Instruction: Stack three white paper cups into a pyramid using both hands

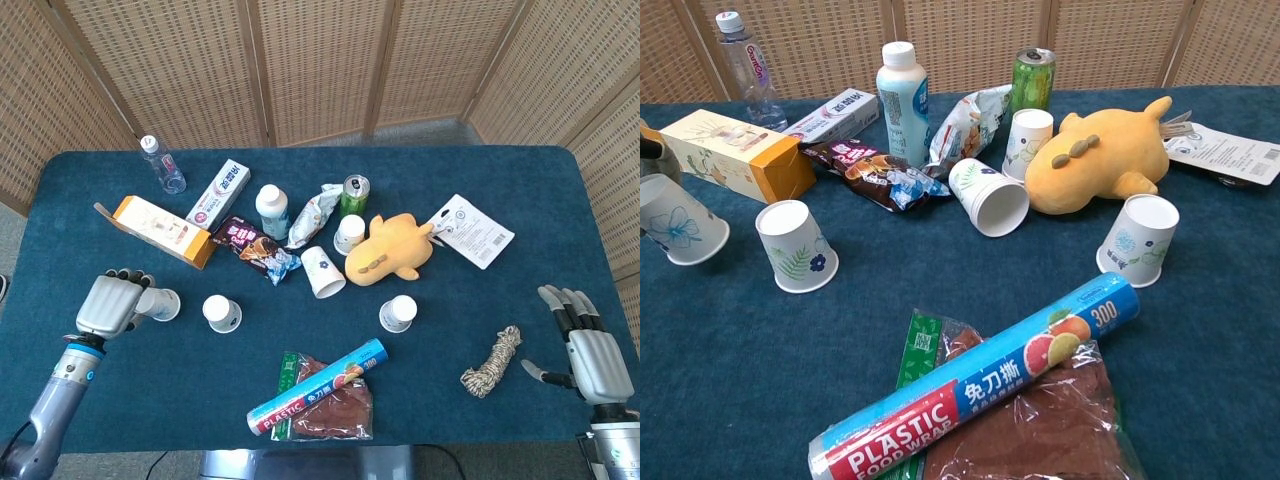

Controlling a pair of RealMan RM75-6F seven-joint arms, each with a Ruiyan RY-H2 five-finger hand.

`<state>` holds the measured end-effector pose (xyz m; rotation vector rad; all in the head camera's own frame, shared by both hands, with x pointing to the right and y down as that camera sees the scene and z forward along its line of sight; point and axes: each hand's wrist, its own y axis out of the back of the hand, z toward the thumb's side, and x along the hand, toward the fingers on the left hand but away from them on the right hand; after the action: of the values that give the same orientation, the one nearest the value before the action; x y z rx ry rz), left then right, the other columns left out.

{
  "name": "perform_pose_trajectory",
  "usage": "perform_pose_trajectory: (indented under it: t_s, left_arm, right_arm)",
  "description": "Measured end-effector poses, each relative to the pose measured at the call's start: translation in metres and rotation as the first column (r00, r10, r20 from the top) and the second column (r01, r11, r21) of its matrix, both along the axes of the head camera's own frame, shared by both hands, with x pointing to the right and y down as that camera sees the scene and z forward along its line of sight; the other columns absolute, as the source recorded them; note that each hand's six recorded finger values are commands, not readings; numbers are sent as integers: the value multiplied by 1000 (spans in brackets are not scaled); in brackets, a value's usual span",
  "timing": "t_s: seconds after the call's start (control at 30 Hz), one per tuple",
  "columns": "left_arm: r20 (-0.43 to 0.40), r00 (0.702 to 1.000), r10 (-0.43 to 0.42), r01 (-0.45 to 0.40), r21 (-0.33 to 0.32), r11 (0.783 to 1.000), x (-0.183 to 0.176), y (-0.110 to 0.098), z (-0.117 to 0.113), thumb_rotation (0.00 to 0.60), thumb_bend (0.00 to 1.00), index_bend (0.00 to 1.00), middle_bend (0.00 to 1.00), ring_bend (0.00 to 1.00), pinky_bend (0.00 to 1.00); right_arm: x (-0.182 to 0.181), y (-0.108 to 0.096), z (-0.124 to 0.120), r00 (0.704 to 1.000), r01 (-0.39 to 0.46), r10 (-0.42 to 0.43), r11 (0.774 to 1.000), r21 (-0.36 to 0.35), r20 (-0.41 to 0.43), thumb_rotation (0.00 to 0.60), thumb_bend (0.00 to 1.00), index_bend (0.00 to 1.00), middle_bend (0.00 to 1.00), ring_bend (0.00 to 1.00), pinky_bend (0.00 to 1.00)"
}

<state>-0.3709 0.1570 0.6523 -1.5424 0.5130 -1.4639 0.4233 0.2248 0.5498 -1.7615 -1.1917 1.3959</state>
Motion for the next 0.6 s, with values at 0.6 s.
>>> perform_pose_trajectory:
  t_s: [0.6]
  left_arm:
    - [-5, 1000, 19, -19, -33, 999, 81, -10, 21, 600, 309, 411, 431, 391, 485]
  right_arm:
    - [3, -2, 0, 1000, -11, 11, 1000, -1, 12, 600, 0, 0, 0, 0, 0]
